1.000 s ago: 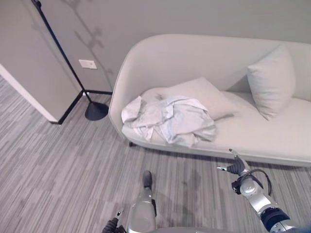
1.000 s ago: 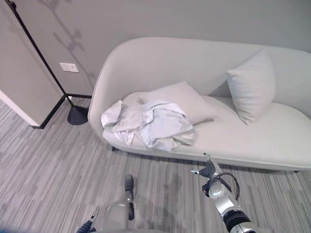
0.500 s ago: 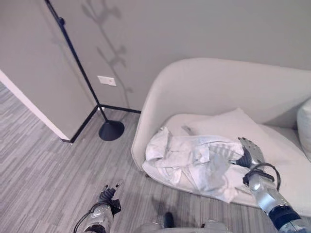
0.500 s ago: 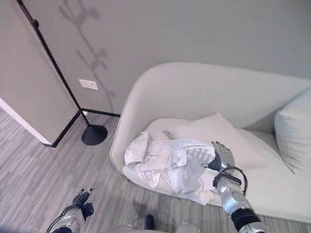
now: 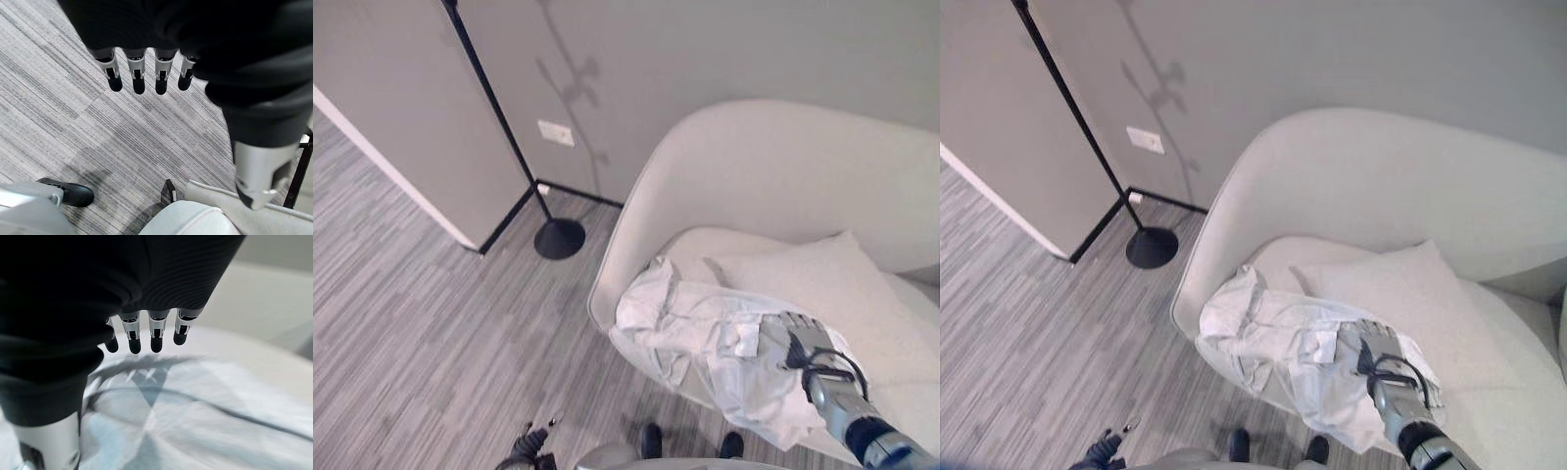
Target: Hang the clothes on the sofa on the clothes rack.
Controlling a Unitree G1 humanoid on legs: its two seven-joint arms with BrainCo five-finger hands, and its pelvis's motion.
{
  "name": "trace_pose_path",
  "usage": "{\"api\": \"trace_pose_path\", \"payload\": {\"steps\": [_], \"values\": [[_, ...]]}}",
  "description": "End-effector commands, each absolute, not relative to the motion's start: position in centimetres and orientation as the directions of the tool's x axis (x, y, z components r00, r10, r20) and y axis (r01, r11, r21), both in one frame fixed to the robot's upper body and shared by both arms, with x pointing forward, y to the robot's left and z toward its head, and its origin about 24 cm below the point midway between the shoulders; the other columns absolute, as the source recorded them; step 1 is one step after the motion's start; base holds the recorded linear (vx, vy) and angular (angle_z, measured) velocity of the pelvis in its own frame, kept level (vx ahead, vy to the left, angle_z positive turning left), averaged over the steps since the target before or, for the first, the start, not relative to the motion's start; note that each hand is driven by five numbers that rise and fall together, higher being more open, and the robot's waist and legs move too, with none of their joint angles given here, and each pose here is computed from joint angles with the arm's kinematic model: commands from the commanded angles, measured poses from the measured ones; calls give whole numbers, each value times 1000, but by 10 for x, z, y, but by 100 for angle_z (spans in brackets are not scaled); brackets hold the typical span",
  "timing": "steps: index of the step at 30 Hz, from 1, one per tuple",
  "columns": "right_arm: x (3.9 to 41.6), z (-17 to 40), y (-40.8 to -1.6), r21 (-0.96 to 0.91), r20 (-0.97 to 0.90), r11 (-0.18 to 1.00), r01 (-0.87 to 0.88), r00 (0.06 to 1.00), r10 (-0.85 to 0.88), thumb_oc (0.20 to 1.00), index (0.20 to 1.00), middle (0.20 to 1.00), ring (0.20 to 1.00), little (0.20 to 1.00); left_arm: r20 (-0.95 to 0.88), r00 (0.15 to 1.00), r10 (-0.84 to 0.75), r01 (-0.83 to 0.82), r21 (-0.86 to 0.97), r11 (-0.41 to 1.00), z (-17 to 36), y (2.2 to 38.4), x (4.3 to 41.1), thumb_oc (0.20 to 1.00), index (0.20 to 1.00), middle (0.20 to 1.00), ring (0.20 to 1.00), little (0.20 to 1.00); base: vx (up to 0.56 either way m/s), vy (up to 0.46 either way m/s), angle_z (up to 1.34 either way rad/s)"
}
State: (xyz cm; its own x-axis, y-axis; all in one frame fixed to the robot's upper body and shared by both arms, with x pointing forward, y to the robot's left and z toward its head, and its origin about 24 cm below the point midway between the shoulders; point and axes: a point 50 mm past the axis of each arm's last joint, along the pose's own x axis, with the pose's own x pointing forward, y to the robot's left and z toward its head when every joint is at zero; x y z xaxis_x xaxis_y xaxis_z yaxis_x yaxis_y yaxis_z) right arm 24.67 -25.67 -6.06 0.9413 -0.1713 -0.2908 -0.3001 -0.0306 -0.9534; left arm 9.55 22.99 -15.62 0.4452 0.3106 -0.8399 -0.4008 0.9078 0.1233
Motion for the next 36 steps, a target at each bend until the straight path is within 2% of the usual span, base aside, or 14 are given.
{"api": "trace_pose_path", "payload": {"steps": [1,9,10,11,12,16,20,24,28,29,30,31,32,36], "values": [[299,-12,-261,-994,-63,-77,-79,980,-190,1000,1000,1000,1000,1000,-764,567,310,-299,160,941,-145,225,132,1000,1000,1000,1000,1000,-92,-24,0],[308,-26,-239,-966,-172,-165,-200,971,-168,1000,1000,1000,1000,1000,-703,669,241,-143,196,970,-134,205,163,1000,1000,1000,1000,1000,-49,-19,14],[302,-35,-237,-945,-224,-204,-257,960,-169,310,310,310,310,310,-697,676,240,-134,204,970,-133,204,165,1000,1000,1000,1000,1000,0,0,0],[302,-35,-237,-945,-224,-204,-257,960,-169,310,310,310,310,310,-697,676,240,-134,204,970,-133,204,165,1000,1000,1000,1000,1000,-12,-31,4],[293,-47,-239,-915,-296,-220,-339,933,-205,200,200,200,200,200,-687,687,238,-118,218,969,-132,203,169,1000,1000,1000,1000,1000,-10,-19,7],[271,-63,-256,-842,-390,-265,-470,869,-303,200,200,200,200,200,-631,751,196,-13,283,959,-123,189,186,1000,1000,1000,1000,1000,5,13,4],[270,-61,-260,-851,-374,-257,-458,872,-315,200,200,200,200,200,-615,768,179,34,318,947,-121,184,189,1000,1000,1000,1000,1000,7,13,4],[273,-55,-267,-915,-317,-117,-385,869,-379,200,200,200,200,200,-606,779,161,101,375,922,-122,181,185,1000,1000,1000,1000,1000,20,0,0],[279,-45,-274,-961,-259,217,-169,825,-503,200,200,200,200,200,-627,759,177,124,406,905,-126,190,174,1000,1000,1000,1000,1000,43,-5,-6],[279,-45,-274,-961,-259,217,-169,825,-503,200,200,200,200,200,-627,759,177,124,406,905,-126,190,174,1000,1000,1000,1000,1000,68,-15,-14],[285,-39,-272,-927,-232,375,-17,810,-538,200,200,200,200,200,-648,734,203,119,417,901,-130,197,166,1000,1000,1000,1000,1000,40,-9,-12],[285,-39,-272,-927,-232,374,-16,810,-538,200,200,200,200,200,-648,734,203,120,417,901,-130,196,166,1000,1000,1000,1000,1000,108,-33,-14],[297,-25,-262,-858,-160,493,142,839,-521,200,200,200,200,200,-671,699,247,93,427,899,-134,207,156,1000,1000,1000,1000,1000,80,-37,-18],[310,32,-237,-592,67,717,368,909,-411,200,200,200,200,200,-713,626,315,3,406,914,-140,219,138,1000,1000,1000,1000,1000,109,-61,-24]]}}
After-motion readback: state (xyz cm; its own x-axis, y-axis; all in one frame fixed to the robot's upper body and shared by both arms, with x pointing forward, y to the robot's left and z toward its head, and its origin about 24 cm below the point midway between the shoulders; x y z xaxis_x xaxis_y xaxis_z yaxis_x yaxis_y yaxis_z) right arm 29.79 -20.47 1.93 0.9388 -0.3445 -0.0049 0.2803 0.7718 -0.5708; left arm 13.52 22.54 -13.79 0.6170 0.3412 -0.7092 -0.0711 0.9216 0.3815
